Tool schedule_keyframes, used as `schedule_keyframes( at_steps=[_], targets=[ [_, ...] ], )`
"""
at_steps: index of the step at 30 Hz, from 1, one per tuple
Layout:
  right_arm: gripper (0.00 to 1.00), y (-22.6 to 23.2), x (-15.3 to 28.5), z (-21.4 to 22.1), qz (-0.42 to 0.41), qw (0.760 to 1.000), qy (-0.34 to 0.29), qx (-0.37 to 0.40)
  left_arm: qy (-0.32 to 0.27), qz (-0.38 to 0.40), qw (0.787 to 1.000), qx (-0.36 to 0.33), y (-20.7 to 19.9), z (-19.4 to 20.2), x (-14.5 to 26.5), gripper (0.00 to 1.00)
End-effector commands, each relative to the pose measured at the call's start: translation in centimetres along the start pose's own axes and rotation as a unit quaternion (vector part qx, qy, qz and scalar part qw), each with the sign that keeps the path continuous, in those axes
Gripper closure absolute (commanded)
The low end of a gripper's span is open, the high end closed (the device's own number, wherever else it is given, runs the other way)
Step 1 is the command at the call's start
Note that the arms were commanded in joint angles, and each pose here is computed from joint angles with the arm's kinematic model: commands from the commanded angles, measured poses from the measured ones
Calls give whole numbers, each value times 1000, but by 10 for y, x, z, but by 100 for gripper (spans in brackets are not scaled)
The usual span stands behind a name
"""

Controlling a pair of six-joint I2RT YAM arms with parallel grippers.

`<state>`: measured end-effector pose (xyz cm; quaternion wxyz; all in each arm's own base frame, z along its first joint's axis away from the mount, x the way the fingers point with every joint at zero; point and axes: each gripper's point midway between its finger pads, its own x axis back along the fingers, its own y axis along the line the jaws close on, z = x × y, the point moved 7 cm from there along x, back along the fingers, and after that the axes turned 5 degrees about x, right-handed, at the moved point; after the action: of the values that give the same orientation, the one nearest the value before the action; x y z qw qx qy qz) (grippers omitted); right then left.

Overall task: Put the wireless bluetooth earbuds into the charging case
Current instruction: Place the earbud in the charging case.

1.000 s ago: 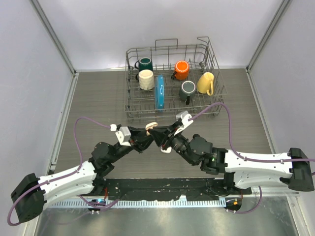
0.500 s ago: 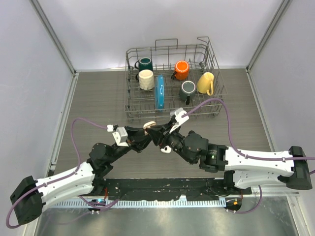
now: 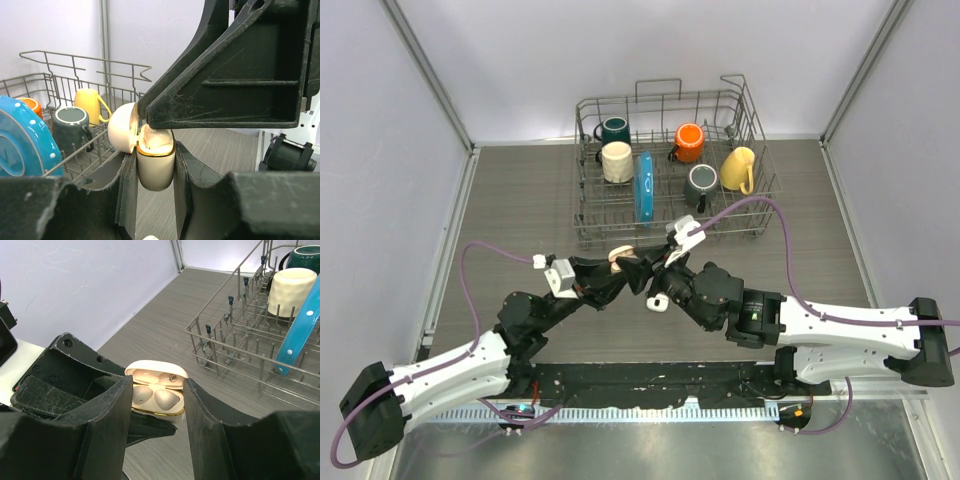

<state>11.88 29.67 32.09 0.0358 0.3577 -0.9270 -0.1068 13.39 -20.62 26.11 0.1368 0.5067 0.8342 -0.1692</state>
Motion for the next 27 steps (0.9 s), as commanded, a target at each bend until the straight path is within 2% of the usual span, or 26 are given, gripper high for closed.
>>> schedule_keyframes(
  at_steps=[1,9,14,17,18,19,21,22,24,26,27],
  targets=[
    [49,1,-1,-21,8,1000,-30,-4,-59,16,998,-16,-5,-28,-6,100],
    [45,8,12,-48,-50,996,-73,-30,-44,11,999,-13,-3,-20,-7,100],
    [40,-2,30,-70,-44,992,-104,-64,-35,8,999,-9,-3,-17,-4,100],
    [33,-25,33,-66,51,991,-95,-77,-33,5,999,-7,-2,-15,-2,100],
    [29,-34,35,-57,88,990,-74,-86,-30,5,1000,-6,-3,-14,-1,100],
    [23,-49,37,-55,148,982,-75,-89,-28,6,1000,-5,-3,-13,-1,100],
    [14,-66,42,-46,198,975,-52,-83,-22,11,1000,-5,-4,-14,0,100],
    [13,-78,42,-45,230,964,-59,-115,-18,13,1000,-5,-5,-14,1,100],
    [13,-95,44,-38,252,960,-27,-122,-13,16,1000,-4,-6,-15,2,100],
    [13,-110,36,-44,239,960,5,-148,-9,19,1000,-5,-7,-15,4,100],
    [13,-117,36,-38,245,958,39,-142,-11,21,1000,-4,-8,-17,5,100]
  ],
)
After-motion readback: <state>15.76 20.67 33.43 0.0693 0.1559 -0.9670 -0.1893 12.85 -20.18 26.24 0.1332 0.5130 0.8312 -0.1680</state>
